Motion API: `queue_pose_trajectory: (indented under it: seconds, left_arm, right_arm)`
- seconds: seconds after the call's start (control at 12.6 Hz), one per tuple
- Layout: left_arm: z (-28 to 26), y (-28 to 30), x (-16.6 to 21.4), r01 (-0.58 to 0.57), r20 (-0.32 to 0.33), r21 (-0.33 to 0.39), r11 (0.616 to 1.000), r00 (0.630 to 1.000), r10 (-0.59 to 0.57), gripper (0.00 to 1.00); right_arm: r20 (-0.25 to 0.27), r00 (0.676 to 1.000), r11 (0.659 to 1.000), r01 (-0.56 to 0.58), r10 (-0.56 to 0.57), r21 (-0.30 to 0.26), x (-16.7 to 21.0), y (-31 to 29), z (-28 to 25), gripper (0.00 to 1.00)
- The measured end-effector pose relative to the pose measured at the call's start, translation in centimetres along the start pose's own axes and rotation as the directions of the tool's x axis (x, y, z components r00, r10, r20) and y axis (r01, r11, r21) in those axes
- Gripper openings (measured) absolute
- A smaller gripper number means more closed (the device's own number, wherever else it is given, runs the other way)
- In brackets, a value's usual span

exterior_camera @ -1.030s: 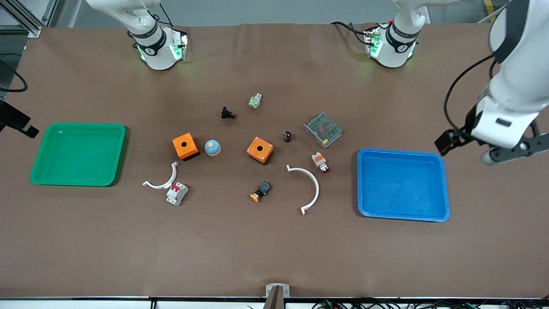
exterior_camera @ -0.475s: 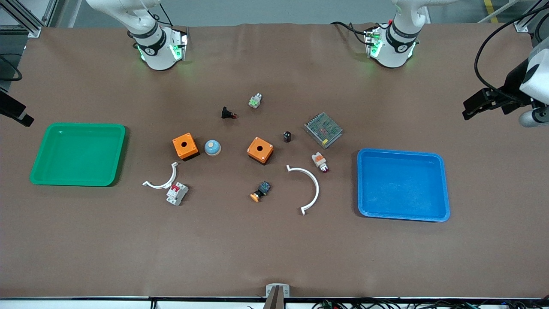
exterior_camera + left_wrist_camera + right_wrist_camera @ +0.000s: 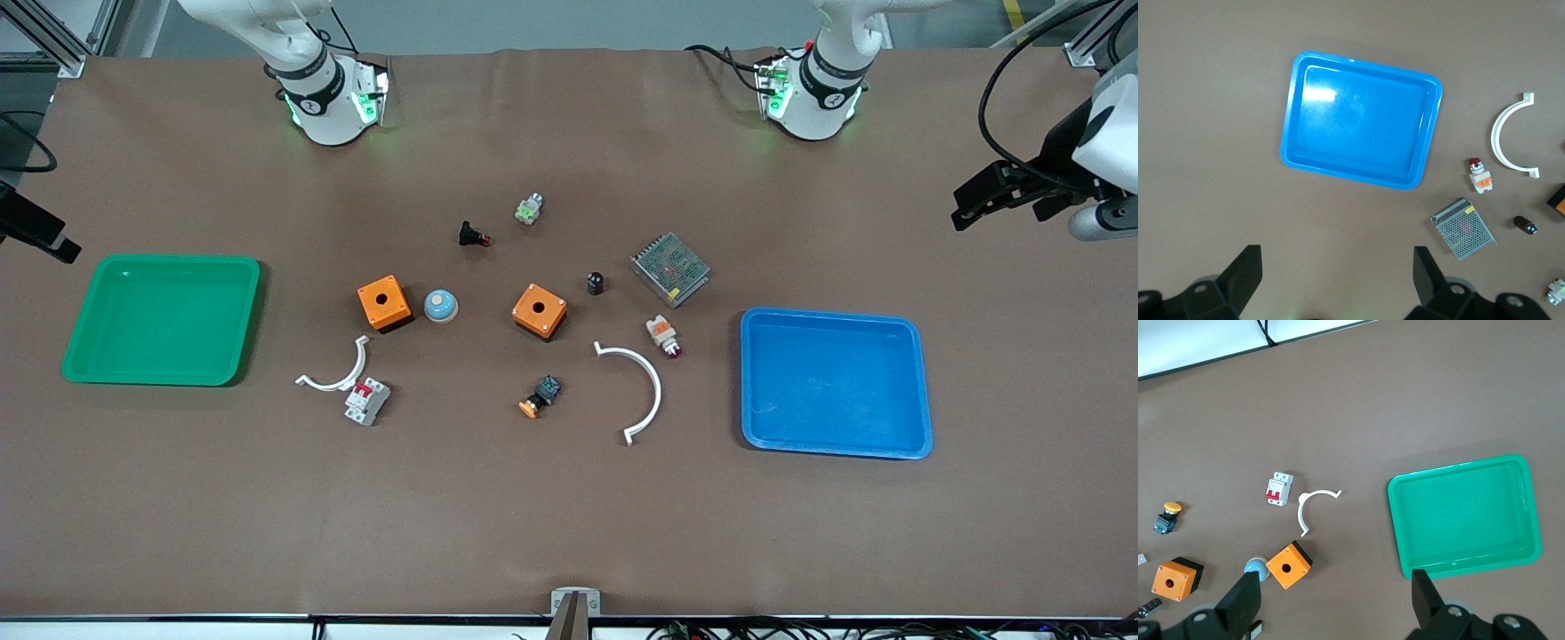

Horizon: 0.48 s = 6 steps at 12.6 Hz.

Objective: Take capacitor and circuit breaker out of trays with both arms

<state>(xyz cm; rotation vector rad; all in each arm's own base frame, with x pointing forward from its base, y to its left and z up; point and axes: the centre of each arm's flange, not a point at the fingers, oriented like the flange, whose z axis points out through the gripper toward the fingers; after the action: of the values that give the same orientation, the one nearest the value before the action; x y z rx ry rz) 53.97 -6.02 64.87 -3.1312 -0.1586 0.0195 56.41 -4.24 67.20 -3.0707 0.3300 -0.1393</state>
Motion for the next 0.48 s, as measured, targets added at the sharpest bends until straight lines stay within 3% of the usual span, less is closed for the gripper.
queue_pose_trajectory:
  seconds: [0.48]
  left_arm:
    - [-0.32, 0.19, -0.66, -0.007, -0.001, 0.015, 1.000, 1.000, 0.007, 1.00]
  right_arm:
    - [0.001, 1.000, 1.000, 0.000, 0.000, -0.001, 0.00, -0.01, 0.02, 1.00]
